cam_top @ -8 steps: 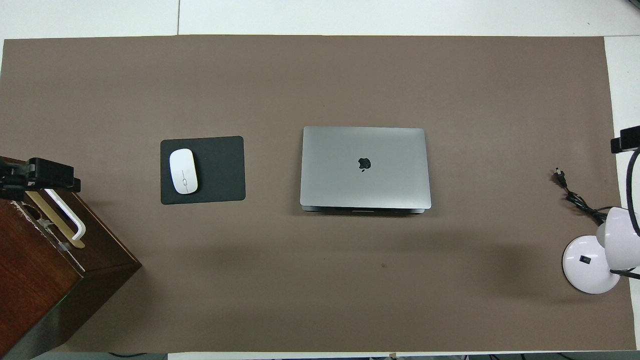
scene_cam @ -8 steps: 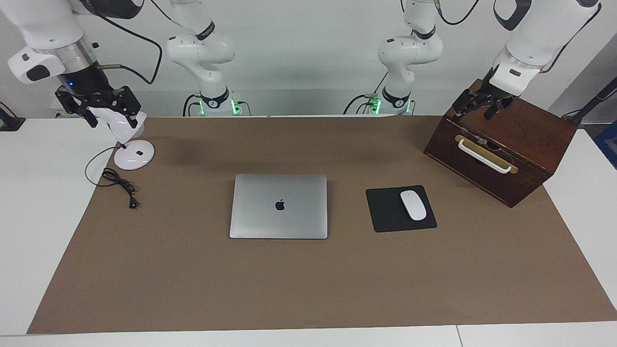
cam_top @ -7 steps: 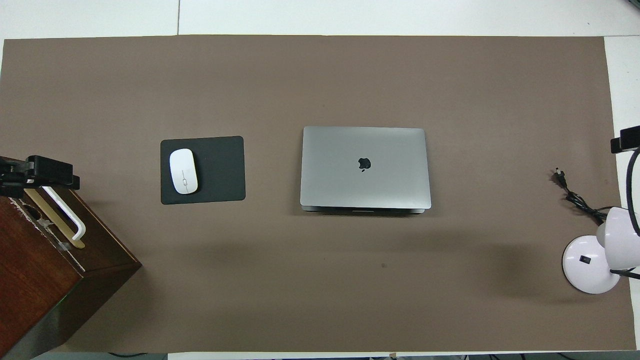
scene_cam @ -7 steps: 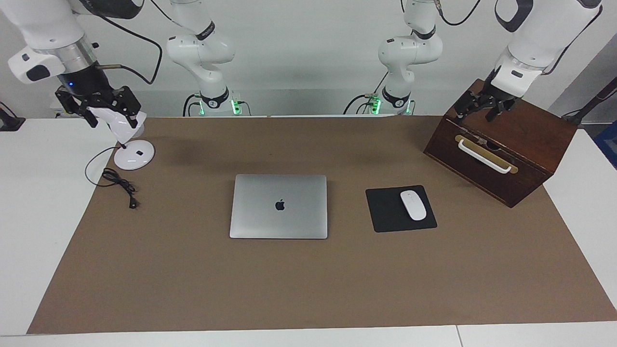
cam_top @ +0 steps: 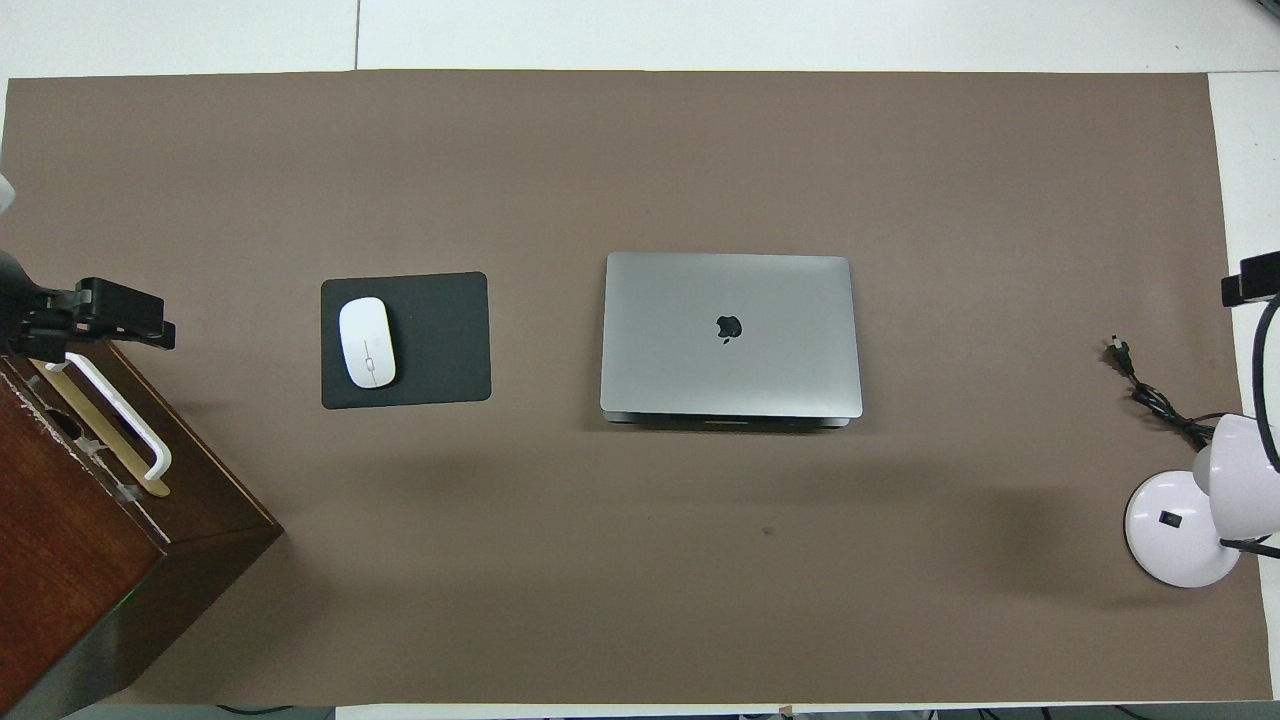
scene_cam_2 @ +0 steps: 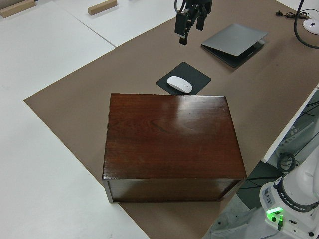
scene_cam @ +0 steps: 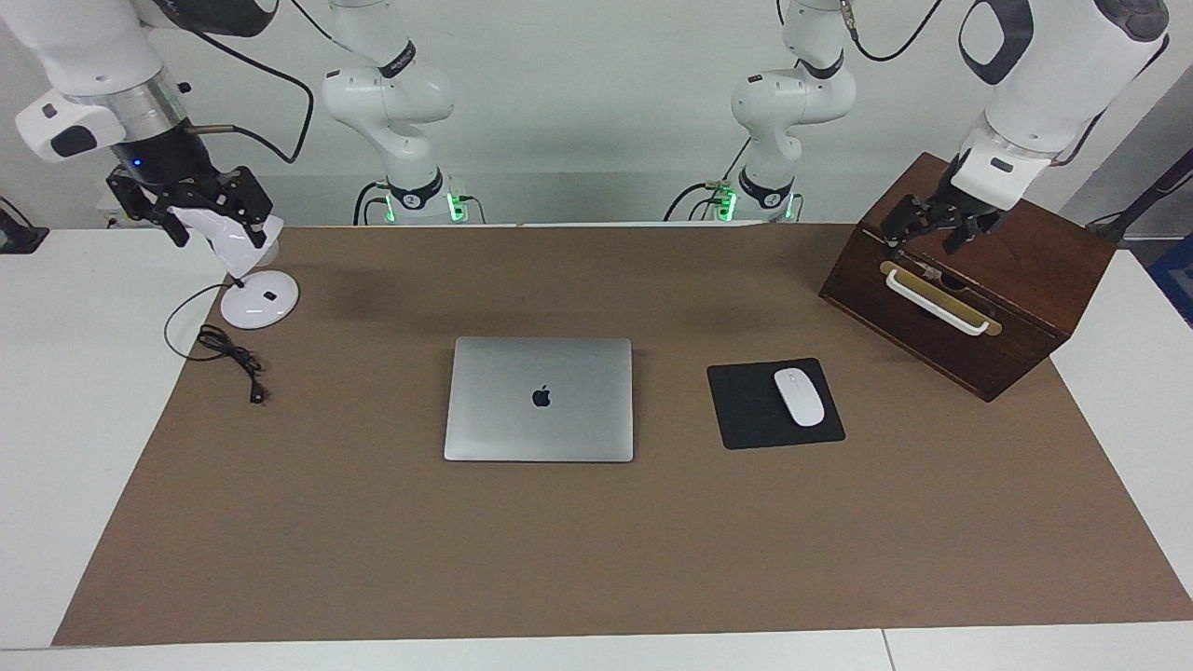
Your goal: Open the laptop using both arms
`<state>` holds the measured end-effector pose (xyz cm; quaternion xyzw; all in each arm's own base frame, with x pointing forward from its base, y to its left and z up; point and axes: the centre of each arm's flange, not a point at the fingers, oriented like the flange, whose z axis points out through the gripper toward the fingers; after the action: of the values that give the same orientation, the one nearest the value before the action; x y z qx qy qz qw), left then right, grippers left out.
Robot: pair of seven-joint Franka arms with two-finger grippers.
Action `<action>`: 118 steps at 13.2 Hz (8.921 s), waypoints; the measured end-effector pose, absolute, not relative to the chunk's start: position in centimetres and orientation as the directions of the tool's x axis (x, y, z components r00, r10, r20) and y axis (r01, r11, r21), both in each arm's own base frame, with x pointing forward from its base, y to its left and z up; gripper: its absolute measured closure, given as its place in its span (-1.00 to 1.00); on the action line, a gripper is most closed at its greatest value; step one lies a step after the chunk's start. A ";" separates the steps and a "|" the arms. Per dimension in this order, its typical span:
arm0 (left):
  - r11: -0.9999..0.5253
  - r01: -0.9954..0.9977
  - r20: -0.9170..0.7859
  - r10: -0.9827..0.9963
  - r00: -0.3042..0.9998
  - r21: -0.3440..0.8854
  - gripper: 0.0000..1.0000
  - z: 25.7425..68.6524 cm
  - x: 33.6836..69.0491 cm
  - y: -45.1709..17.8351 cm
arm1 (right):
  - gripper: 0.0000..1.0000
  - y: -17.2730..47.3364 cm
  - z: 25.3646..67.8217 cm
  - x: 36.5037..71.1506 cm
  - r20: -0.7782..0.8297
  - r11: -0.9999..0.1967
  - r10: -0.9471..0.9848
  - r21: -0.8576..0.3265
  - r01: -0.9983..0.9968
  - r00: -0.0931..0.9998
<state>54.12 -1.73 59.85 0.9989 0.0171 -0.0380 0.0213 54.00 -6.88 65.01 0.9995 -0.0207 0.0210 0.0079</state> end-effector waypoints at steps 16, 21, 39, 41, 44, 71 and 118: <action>-0.999 0.036 -0.067 0.033 0.997 0.040 -1.00 60.3 54.2 -1.7 | -1.00 -8.0 65.4 54.2 0.080 -0.998 -0.057 0.018 -0.059 0.995; -0.999 0.036 -0.066 0.033 0.997 0.040 -1.00 60.4 54.2 -1.7 | -1.00 -8.1 65.5 55.5 0.161 -0.998 -0.053 0.027 -0.058 0.985; -0.999 0.037 -0.070 0.035 0.997 0.038 0.02 60.4 54.0 -2.5 | -1.00 -1.1 58.6 64.0 0.346 -0.979 -0.186 -0.145 -0.144 0.920; -0.993 0.119 -0.091 0.116 0.989 0.025 0.52 59.7 53.0 -3.4 | -1.00 -0.5 58.4 64.1 0.332 -0.962 -0.240 -0.208 -0.177 0.912; -0.965 0.258 -0.134 0.251 0.959 0.038 0.98 56.8 50.3 -6.6 | -1.00 0.2 57.9 64.2 0.296 -0.923 -0.329 -0.300 -0.240 0.897; 0.004 0.990 -0.623 0.778 0.088 0.144 0.98 37.6 43.3 -20.0 | -1.00 16.4 41.2 52.2 -0.115 -0.238 -0.870 -0.752 -0.615 0.479; 0.512 0.844 -0.736 0.509 -0.446 -0.158 0.98 25.3 42.0 -30.0 | -1.00 17.6 32.5 41.0 -0.192 -0.171 -0.917 -0.602 -0.780 0.350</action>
<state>42.02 -29.98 25.34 0.4183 0.8088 -0.2626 0.3193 41.05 17.64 32.46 0.7576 -0.5599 0.1078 -0.3176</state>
